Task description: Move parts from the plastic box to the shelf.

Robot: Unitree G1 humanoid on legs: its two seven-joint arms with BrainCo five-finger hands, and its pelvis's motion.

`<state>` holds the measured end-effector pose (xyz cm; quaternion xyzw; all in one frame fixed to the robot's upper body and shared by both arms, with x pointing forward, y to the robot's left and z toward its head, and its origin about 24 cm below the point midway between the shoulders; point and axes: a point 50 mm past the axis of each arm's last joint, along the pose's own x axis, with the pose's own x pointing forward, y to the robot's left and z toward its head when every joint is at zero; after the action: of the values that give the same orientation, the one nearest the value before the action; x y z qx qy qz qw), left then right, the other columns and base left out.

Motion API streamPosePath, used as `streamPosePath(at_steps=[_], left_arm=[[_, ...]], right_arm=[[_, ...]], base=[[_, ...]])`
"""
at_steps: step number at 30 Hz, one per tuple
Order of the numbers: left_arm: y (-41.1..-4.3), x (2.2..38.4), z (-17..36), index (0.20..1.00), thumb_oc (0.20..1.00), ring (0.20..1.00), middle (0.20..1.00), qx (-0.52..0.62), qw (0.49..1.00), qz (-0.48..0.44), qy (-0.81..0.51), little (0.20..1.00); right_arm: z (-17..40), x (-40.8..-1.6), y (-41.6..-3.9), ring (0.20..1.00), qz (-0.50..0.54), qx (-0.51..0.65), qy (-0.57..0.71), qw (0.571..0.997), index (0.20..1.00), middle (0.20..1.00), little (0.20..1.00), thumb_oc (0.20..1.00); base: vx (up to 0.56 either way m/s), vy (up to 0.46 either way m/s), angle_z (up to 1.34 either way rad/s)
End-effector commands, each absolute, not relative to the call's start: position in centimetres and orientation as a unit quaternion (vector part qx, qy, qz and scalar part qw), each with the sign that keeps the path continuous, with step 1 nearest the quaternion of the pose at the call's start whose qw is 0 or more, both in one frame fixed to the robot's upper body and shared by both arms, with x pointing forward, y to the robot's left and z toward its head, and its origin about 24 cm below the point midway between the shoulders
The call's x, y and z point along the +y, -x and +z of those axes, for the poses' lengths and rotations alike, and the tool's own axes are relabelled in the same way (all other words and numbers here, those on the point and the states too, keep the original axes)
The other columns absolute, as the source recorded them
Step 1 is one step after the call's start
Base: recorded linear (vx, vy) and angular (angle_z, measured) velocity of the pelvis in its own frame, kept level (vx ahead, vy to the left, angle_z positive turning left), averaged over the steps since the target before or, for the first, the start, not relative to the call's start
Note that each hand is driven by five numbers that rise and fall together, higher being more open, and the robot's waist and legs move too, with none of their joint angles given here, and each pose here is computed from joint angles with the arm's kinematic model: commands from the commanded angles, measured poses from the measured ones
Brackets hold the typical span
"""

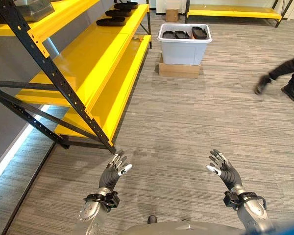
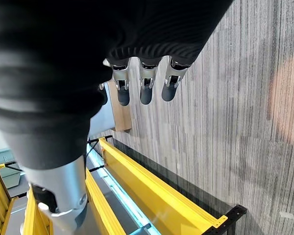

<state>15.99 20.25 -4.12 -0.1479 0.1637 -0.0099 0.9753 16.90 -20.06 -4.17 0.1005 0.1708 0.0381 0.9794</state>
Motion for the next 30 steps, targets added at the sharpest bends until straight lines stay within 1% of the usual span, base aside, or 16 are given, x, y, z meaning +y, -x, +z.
streamPosePath(at_steps=[1,14,21,27,30], left_arm=[[-17.4,20.8,-2.3,1.0,1.0,1.0,1.0,0.113,0.986,-0.033,0.118,1.0],[-17.8,20.5,-2.2,1.0,1.0,1.0,1.0,0.11,0.986,-0.038,0.122,1.0],[-18.6,20.3,-1.6,1.0,1.0,1.0,1.0,0.093,0.986,-0.041,0.133,1.0],[-19.6,20.0,-1.1,1.0,1.0,1.0,1.0,0.077,0.986,-0.043,0.144,1.0],[-19.2,20.1,-1.2,1.0,1.0,1.0,1.0,0.081,0.984,-0.035,0.156,1.0]], right_arm=[[-3.3,-19.7,-17.5,1.0,0.058,0.141,-0.103,0.983,1.0,1.0,1.0,1.0],[-3.1,-19.6,-17.7,1.0,0.061,0.139,-0.097,0.984,1.0,1.0,1.0,1.0],[-2.8,-19.5,-18.4,1.0,0.069,0.131,-0.096,0.984,1.0,1.0,1.0,1.0],[-2.2,-20.0,-19.1,1.0,0.071,0.116,-0.083,0.987,1.0,1.0,1.0,1.0],[-1.9,-20.2,-19.1,1.0,0.074,0.111,-0.083,0.988,1.0,1.0,1.0,1.0]], base=[[0.0,0.0,0.0],[0.0,0.0,0.0],[0.0,-0.034,0.0],[-0.05,-0.108,0.01],[0.02,-0.15,-0.03]])
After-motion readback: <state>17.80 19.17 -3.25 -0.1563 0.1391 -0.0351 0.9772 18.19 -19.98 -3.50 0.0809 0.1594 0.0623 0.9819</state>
